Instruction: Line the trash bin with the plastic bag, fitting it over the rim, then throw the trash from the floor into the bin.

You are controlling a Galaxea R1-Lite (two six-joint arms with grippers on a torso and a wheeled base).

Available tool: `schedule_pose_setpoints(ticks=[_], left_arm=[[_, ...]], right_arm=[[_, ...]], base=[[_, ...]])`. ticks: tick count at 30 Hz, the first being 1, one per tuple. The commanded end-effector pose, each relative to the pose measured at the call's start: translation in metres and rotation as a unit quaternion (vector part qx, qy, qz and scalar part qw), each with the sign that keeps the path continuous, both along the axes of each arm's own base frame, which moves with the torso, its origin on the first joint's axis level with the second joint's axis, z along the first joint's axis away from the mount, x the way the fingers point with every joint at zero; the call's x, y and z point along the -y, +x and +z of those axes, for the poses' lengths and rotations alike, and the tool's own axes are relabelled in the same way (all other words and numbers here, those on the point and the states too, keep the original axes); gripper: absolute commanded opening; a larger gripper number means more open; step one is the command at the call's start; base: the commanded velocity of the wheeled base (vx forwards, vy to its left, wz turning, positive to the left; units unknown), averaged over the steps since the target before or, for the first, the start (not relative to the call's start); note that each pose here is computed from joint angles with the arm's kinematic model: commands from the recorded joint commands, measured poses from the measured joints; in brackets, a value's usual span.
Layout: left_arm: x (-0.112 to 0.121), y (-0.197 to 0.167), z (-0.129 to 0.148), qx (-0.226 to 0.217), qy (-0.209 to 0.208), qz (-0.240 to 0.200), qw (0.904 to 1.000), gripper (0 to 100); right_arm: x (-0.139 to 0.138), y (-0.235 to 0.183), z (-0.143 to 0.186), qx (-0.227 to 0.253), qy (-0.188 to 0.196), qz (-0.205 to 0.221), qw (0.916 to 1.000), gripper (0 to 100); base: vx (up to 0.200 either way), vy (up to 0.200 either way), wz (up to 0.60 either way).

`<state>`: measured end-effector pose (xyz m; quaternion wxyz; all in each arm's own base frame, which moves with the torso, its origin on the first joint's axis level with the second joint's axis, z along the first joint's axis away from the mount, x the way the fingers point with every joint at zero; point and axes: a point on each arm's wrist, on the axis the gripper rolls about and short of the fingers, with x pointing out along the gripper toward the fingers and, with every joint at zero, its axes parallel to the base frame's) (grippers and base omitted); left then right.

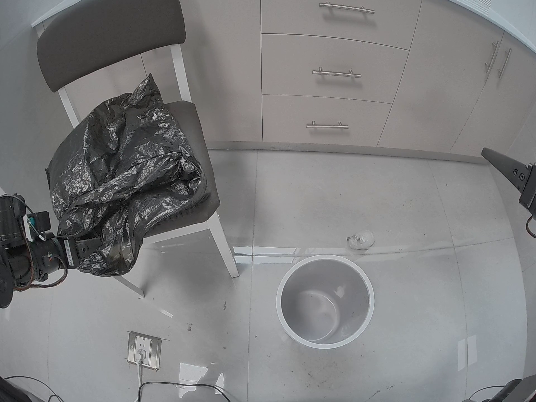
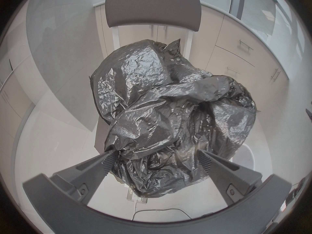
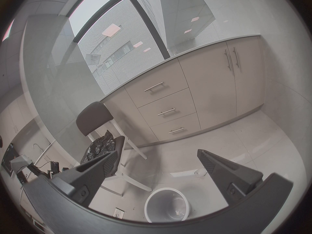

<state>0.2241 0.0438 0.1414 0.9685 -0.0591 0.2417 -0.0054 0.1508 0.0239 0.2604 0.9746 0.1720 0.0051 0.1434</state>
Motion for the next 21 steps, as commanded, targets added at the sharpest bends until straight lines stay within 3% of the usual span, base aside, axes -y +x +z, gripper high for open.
schedule_pose_setpoints(ticks=[1, 8, 14, 18, 21], left_arm=[[-0.008, 0.006, -0.010, -0.005, -0.002, 0.015, 0.9999, 100], [-0.014, -0.001, 0.001, 0.027, 0.010, 0.040, 0.9988, 100], [0.001, -0.033, 0.013, 0.055, 0.013, 0.026, 0.9981, 100], [0.011, -0.046, 0.011, 0.056, 0.010, 0.008, 0.9983, 100], [0.007, -0.044, 0.009, 0.047, 0.014, 0.027, 0.9985, 100]], right_arm=[[0.000, 0.000, 0.000, -0.001, -0.001, 0.001, 1.0000, 100], [-0.001, 0.002, -0.002, -0.006, -0.001, 0.002, 1.0000, 100], [-0.001, 0.001, -0.001, -0.003, -0.001, 0.002, 1.0000, 100], [-0.001, 0.001, -0.001, -0.004, -0.001, 0.003, 1.0000, 100], [-0.001, 0.000, -0.001, -0.003, -0.001, 0.003, 1.0000, 100]], base=[[0.000, 0.000, 0.00], [0.000, 0.000, 0.00], [0.000, 0.000, 0.00], [0.000, 0.000, 0.00], [0.000, 0.000, 0.00]])
